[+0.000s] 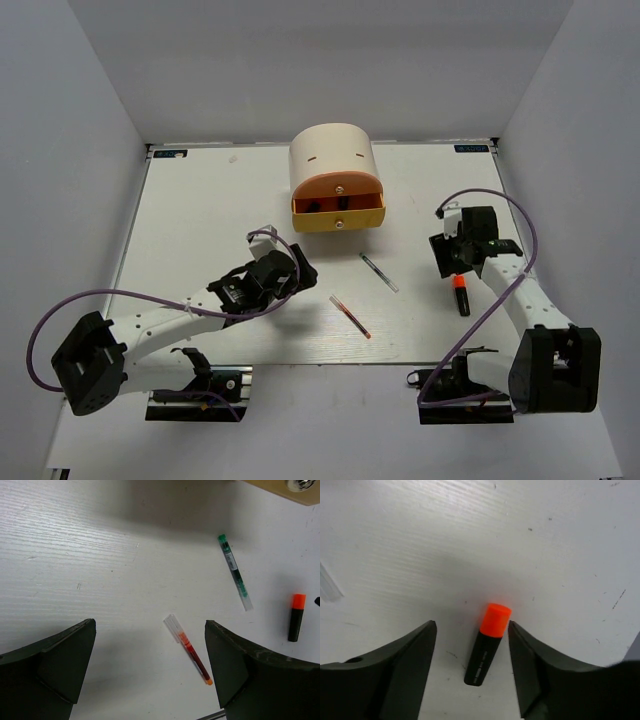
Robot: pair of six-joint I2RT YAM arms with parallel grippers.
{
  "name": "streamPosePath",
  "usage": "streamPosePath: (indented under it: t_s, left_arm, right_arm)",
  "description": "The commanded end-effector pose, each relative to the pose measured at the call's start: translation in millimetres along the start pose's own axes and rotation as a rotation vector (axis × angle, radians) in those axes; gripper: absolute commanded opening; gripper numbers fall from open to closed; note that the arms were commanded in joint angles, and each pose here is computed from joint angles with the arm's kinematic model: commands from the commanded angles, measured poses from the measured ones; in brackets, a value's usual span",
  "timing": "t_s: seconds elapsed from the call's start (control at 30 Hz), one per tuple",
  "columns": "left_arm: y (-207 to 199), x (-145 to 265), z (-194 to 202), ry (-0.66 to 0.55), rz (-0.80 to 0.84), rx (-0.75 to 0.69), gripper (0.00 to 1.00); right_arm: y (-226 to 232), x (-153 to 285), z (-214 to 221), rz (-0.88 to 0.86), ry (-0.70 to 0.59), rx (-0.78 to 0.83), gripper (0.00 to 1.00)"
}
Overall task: Sort the stationery into containers
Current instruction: Pick up the pen from the center of the board.
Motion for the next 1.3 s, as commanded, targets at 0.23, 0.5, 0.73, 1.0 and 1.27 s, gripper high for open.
streamPosePath:
  t_s: [0.23,0.5,0.73,1.0,1.27]
  left_arm:
    - [-1.9,4.0,-2.4,-0.003,0.031,0.007,0.99]
    - [0.4,7.0,-2.7,-0.002,0.031,0.016,0.99]
    - [4.9,7.7,-2.9,-0.008,0.02,0.022,0.99]
    - [2.6,2.3,0.0,0.004,0.012,-0.001,0.99]
    - [3.0,4.1,-0.6,0.004,0.012,-0.001,0.99]
  right_arm:
    - [-8.3,-7.1,32.6,0.05,0.148,0.003,0.78]
    - [2.3,-26.4,49.8,-0.009,0.21,0.008,0.69]
    - [4.2,-28.8,64.1,-0.002,0.237,0.014,0.68]
    - [10.2,-35.5,77.9,-0.036,0.266,0.004,0.66]
    - [36.3,-40.9,82.6,-0.244,0.263,-0.021,0.49]
Point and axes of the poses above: each gripper's point midway between its finger pads, its own x axis back along the fingers, its own y axis along the line the jaws close on, z = x × y, the point moved 1 cm from there along x, back along the fingers, and after that the axes turned 12 degrees about x, right-handed, at the moved point
